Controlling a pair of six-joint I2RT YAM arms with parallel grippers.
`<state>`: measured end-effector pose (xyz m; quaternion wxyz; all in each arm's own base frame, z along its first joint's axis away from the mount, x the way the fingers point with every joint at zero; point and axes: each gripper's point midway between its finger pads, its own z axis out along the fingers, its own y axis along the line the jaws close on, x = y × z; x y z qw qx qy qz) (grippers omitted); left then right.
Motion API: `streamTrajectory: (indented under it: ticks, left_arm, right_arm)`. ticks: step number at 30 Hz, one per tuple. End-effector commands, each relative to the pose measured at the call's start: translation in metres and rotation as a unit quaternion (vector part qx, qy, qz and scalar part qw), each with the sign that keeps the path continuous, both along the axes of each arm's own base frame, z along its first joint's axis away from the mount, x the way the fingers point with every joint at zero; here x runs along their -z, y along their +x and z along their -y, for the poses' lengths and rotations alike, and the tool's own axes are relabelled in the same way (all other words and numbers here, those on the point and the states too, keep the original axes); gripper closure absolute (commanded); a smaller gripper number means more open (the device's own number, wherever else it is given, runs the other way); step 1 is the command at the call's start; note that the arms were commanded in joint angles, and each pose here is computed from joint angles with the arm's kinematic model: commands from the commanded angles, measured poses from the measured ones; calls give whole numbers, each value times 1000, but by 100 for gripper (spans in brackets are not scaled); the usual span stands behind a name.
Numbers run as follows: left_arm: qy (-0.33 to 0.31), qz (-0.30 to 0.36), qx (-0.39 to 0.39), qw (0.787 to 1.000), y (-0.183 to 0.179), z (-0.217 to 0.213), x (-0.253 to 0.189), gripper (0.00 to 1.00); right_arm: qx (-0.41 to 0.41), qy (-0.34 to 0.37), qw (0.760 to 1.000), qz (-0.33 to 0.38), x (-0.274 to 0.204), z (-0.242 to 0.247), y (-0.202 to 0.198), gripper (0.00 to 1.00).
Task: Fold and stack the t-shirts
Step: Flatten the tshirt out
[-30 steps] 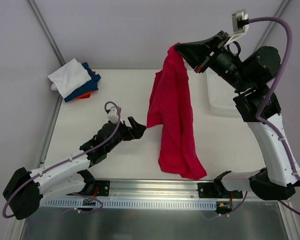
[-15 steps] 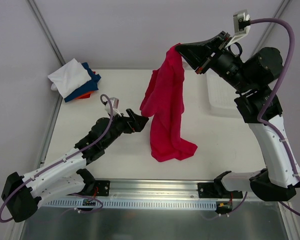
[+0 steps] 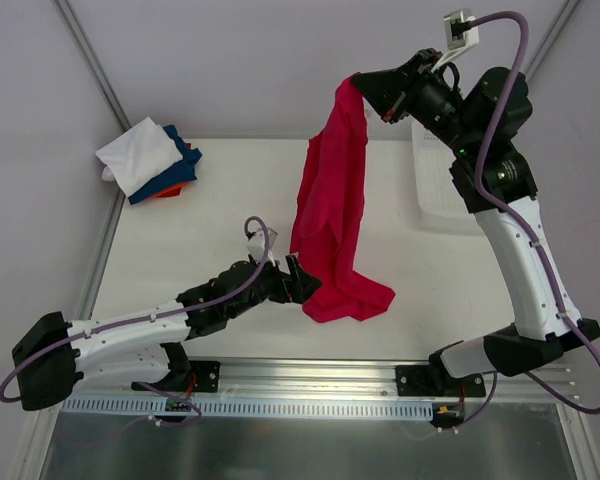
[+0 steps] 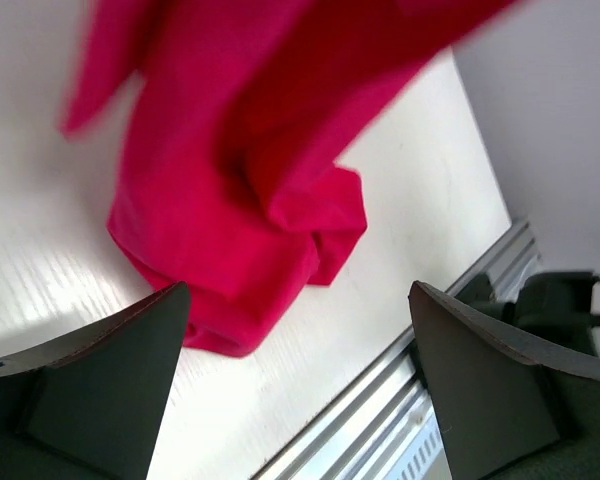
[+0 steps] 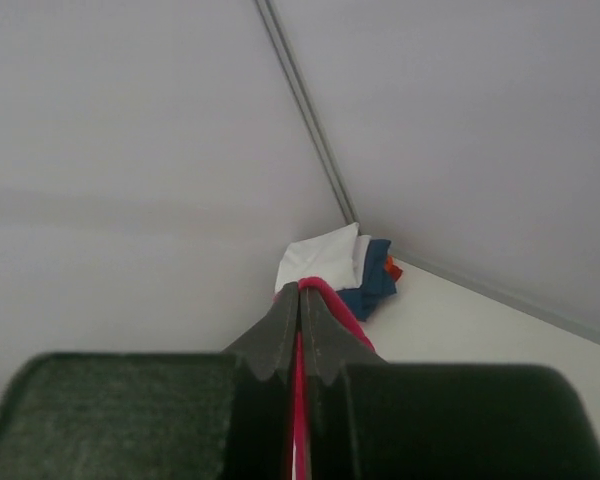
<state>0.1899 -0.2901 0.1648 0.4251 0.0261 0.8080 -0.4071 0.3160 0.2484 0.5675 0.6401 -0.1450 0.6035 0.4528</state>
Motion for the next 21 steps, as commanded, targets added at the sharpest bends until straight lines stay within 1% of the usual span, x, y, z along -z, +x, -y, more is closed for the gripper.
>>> streamTrajectory:
  ticks: [1, 2, 5, 6, 7, 9, 10, 11, 12, 13, 16, 19, 21]
  left_arm:
    - [-4, -8, 13, 1000, -12, 23, 9, 8]
    - [2, -11, 29, 1000, -22, 32, 13, 8]
    - [36, -16, 55, 998, -32, 55, 28, 8]
    - [57, -23, 72, 995, -42, 65, 43, 8]
    - [61, -20, 81, 995, -45, 74, 41, 9]
    - [94, -24, 103, 990, -59, 87, 60, 10]
    - [101, -17, 108, 989, -61, 96, 58, 10]
    - [123, -16, 105, 987, -62, 97, 65, 10]
    - [140, -10, 114, 984, -69, 107, 70, 10]
    - [155, 0, 102, 983, -66, 108, 72, 10]
    - [192, 14, 100, 976, -69, 115, 83, 10]
    - [221, 28, 75, 972, -59, 113, 91, 10]
    - [251, 42, 54, 965, -49, 109, 97, 10]
  right_arm:
    - [20, 33, 998, 46, -38, 17, 5, 99]
    - [24, 33, 998, 43, -37, 18, 10, 99]
    - [30, 35, 998, 34, -35, 23, 25, 99]
    - [32, 36, 998, 32, -35, 24, 27, 100]
    - [34, 36, 998, 29, -33, 25, 32, 99]
    - [31, 35, 999, 26, -31, 25, 33, 100]
    - [33, 34, 999, 23, -29, 27, 35, 100]
    - [31, 33, 999, 21, -27, 27, 35, 100]
    - [31, 33, 999, 20, -26, 28, 35, 99]
    - [28, 31, 999, 19, -25, 28, 34, 99]
    - [28, 29, 999, 18, -22, 30, 33, 100]
    - [25, 29, 999, 20, -22, 31, 30, 100]
    - [24, 29, 999, 22, -21, 32, 27, 99]
